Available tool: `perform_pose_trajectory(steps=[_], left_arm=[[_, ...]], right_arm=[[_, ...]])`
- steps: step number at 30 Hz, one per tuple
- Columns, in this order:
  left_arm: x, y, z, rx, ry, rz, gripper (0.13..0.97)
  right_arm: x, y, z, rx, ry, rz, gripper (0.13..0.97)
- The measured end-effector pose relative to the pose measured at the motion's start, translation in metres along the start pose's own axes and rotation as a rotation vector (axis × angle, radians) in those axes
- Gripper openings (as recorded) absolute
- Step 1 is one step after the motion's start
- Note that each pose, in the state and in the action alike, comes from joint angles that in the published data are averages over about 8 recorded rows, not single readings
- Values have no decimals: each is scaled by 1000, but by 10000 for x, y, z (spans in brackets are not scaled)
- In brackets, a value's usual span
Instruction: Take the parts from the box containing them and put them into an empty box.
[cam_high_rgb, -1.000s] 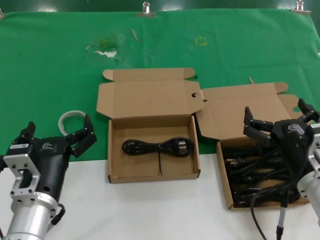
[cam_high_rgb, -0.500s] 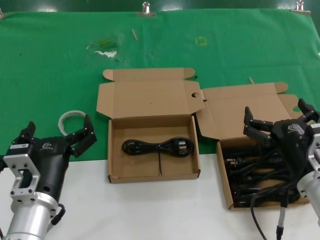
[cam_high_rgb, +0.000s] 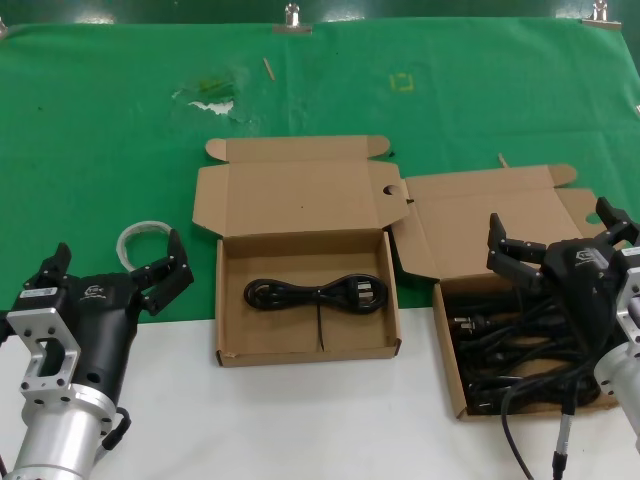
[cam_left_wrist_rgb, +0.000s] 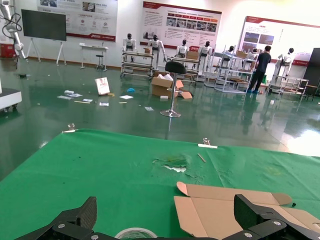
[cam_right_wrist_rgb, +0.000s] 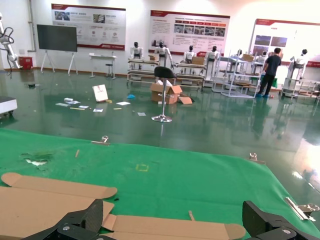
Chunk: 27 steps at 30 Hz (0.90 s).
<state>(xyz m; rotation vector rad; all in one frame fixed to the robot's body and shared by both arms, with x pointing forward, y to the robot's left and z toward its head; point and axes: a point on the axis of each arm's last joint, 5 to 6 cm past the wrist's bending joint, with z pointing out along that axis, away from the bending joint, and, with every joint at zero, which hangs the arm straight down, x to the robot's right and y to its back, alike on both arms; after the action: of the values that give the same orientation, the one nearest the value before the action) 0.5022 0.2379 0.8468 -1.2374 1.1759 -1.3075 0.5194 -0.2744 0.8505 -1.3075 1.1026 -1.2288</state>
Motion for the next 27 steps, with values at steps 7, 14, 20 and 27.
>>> perform_pose_trajectory(steps=[7,14,20,27], left_arm=[[0,0,0,0,0,0,966],[0,0,0,0,0,0,966],[0,0,0,0,0,0,966],[0,0,0,0,0,0,966]], right_arm=[[0,0,0,0,0,0,966],[0,0,0,0,0,0,966],[0,0,0,0,0,0,966],[0,0,0,0,0,0,966]])
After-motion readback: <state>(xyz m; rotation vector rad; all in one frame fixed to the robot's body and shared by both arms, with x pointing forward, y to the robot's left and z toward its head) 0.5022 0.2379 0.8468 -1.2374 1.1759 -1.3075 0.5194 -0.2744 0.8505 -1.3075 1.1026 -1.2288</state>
